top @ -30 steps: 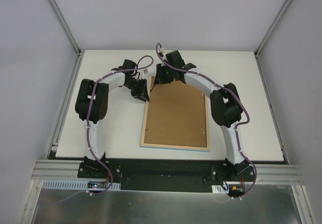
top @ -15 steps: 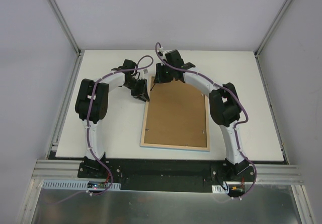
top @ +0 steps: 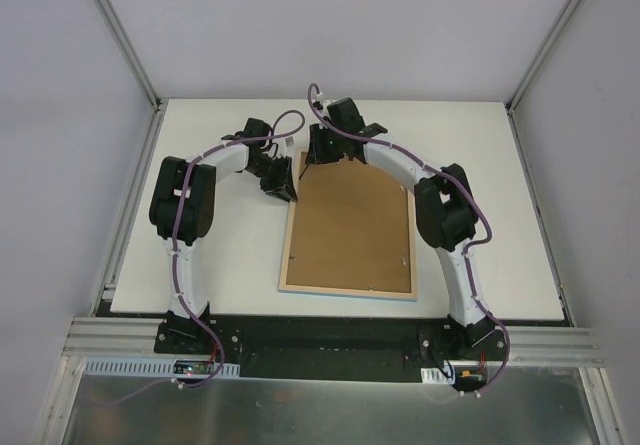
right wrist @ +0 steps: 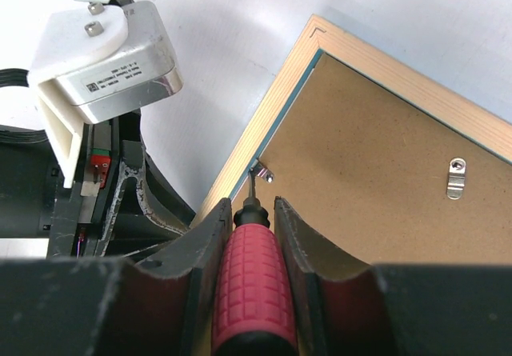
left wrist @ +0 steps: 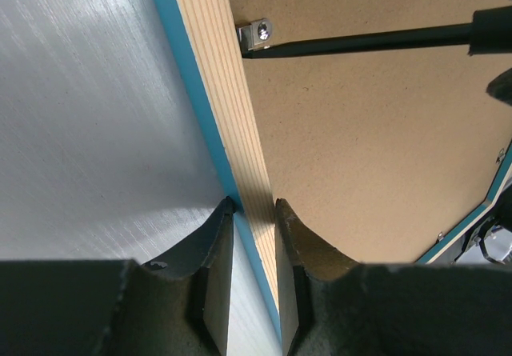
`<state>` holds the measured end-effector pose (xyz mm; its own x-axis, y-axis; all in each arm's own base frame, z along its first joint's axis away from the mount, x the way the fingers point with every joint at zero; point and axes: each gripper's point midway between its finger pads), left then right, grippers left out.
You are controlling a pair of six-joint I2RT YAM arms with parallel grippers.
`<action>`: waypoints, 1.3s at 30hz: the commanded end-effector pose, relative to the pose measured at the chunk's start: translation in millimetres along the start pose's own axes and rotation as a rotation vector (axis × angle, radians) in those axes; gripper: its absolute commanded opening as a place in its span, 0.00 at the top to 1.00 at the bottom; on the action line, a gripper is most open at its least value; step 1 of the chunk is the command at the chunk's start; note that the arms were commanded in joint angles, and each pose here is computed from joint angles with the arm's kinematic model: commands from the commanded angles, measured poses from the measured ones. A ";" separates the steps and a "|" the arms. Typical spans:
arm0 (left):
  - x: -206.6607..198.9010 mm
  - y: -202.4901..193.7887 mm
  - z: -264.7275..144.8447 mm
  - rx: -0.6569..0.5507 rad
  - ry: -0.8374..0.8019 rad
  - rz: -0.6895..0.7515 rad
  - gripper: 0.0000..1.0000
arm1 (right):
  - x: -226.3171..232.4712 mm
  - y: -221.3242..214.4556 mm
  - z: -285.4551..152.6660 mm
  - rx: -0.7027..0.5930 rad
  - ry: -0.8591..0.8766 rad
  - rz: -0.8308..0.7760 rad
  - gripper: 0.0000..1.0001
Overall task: Take the photo out of the frame
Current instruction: Release the photo frame item from the photo frame.
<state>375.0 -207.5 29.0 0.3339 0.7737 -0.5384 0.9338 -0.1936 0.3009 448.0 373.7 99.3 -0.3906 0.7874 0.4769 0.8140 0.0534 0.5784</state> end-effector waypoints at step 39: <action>14.3 -19.2 9.8 0.058 0.084 0.015 1.00 | 5.3 42.7 -19.5 -0.145 -0.099 -0.178 0.99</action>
<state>375.0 -207.3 28.9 0.3338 0.7755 -0.5360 0.9337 -0.1938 0.3010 452.7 376.2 101.7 -0.4601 0.8064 0.3715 0.7480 0.1268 0.6514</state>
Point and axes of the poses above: each gripper's point midway between its finger pads, its own z axis out along the fingers, its own x axis along the line the jaws close on, y = z × x, and after that the axes turned 7 degrees about z, right-handed
